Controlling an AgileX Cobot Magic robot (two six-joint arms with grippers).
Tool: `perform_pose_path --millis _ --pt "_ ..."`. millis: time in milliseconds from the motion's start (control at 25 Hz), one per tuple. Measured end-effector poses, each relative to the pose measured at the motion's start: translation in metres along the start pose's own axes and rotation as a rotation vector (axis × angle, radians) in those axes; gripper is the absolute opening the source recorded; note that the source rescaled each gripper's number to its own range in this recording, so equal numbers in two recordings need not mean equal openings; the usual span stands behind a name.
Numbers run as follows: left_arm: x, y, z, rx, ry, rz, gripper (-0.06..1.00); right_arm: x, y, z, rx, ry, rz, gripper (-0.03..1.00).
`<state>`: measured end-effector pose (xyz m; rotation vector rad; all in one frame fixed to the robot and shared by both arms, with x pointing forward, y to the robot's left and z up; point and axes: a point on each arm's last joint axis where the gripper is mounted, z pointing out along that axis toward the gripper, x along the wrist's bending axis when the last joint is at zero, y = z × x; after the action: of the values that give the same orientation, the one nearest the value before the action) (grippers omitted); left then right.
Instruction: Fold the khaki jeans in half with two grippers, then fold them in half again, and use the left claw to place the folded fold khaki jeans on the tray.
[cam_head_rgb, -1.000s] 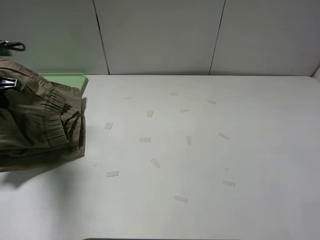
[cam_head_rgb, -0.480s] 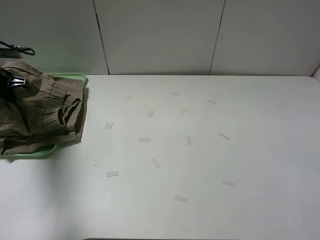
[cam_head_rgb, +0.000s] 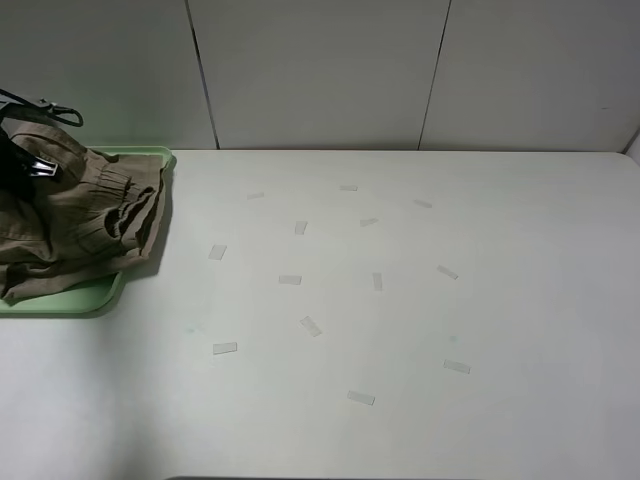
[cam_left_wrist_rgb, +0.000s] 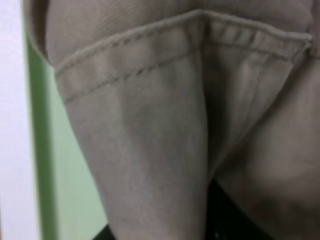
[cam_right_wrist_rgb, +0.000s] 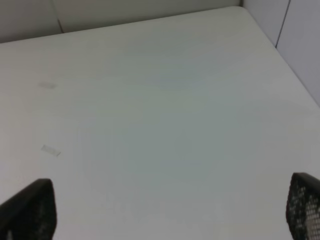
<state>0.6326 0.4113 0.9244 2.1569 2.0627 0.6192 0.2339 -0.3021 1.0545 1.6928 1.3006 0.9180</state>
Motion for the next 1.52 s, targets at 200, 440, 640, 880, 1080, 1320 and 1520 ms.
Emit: perform_pose_path --millis 200,440,640,880,1080,1320,1520 --pt "0.011 -0.006 0.001 0.031 0.020 0.001 0.15 0.000 0.000 0.000 0.000 0.000 0.000 1.00" --pt "0.018 -0.009 0.002 0.034 0.030 0.003 0.15 0.000 0.000 0.000 0.000 0.000 0.000 1.00" --pt "0.020 -0.005 0.002 -0.010 0.040 0.018 0.53 0.000 0.000 0.000 0.000 0.000 0.000 1.00" --pt "0.023 -0.004 0.002 -0.028 0.046 0.013 0.97 0.000 0.000 0.000 0.000 0.000 0.000 1.00" --pt "0.026 -0.001 -0.017 -0.045 0.054 -0.001 1.00 0.000 0.000 0.000 0.000 0.000 0.000 1.00" --pt "0.029 -0.005 -0.062 -0.016 0.041 -0.056 1.00 0.000 0.000 0.000 0.000 0.000 0.000 1.00" --pt "0.026 -0.013 -0.102 0.023 -0.012 -0.127 1.00 0.000 0.000 0.000 0.000 0.000 0.000 1.00"
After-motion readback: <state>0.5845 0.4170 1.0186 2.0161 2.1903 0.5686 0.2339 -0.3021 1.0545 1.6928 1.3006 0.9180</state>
